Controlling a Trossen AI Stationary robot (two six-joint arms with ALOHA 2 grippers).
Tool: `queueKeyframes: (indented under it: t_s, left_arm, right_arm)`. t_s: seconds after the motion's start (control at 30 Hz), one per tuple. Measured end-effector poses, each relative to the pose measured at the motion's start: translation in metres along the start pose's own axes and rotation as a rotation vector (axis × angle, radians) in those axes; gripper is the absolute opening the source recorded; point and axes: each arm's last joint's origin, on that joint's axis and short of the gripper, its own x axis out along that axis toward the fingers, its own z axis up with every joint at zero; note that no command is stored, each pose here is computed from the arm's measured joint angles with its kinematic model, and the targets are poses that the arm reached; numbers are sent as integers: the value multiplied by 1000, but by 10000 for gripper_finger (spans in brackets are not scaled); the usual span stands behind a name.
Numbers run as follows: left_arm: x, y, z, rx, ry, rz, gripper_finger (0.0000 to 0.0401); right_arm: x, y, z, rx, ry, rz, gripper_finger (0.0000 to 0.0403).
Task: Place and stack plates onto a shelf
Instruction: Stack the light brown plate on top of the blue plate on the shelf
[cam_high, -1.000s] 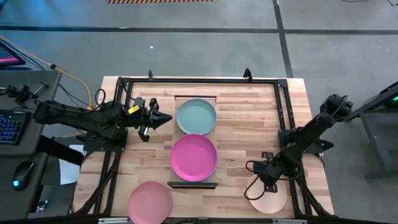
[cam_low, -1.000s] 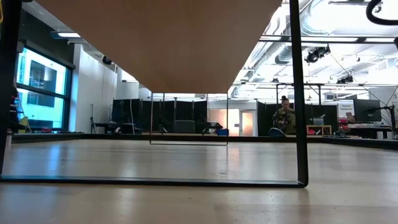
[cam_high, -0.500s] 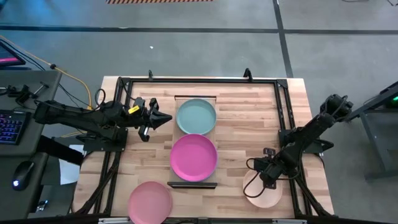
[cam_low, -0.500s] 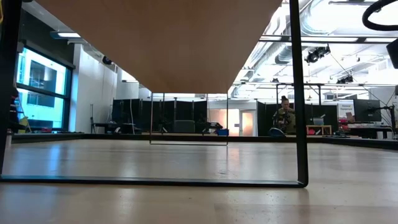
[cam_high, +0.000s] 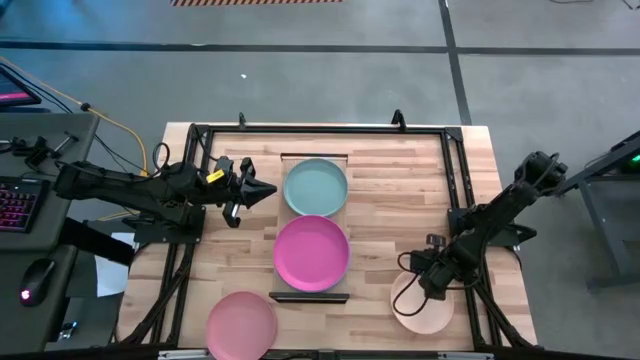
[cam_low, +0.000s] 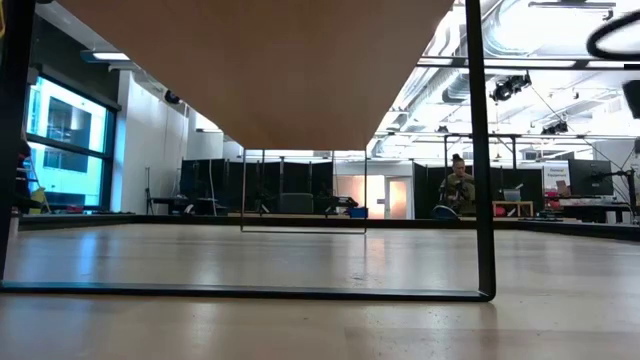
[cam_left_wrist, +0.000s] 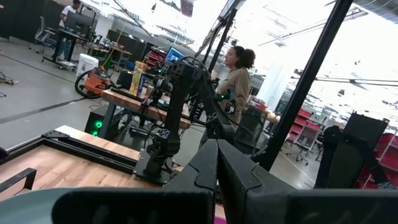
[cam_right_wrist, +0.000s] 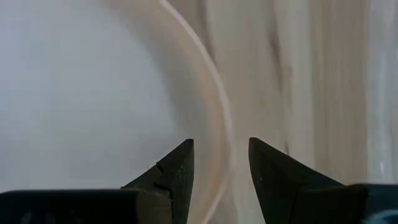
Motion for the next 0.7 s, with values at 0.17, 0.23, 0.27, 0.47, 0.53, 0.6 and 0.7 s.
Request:
queueKeyframes:
  t_s: [0.17,0.23,0.27,0.47,0.53,0.6,0.7]
  left_arm:
    - [0,0,0,0,0,-1,0]
    - [0,0,0,0,0,-1,0]
    - [0,0,0,0,1,-2,0]
    - [0,0,1,-1,-7,-5,0]
    - [0,-1,2,-2,-20,-10,0]
    - [0,-1,3,-3,-29,-14,0]
    - [-1,-2,5,17,-46,-19,0]
  right_arm:
    - [9,-6,-4,71,-23,-29,135]
    - [12,-6,-5,72,-18,-4,128]
    - [12,-6,-5,67,-13,8,121]
    - [13,-3,-4,44,-7,46,12]
    - [12,-2,-3,82,-12,63,13]
    - [9,-1,-3,99,-16,89,6]
    - [-8,3,1,105,-56,166,3]
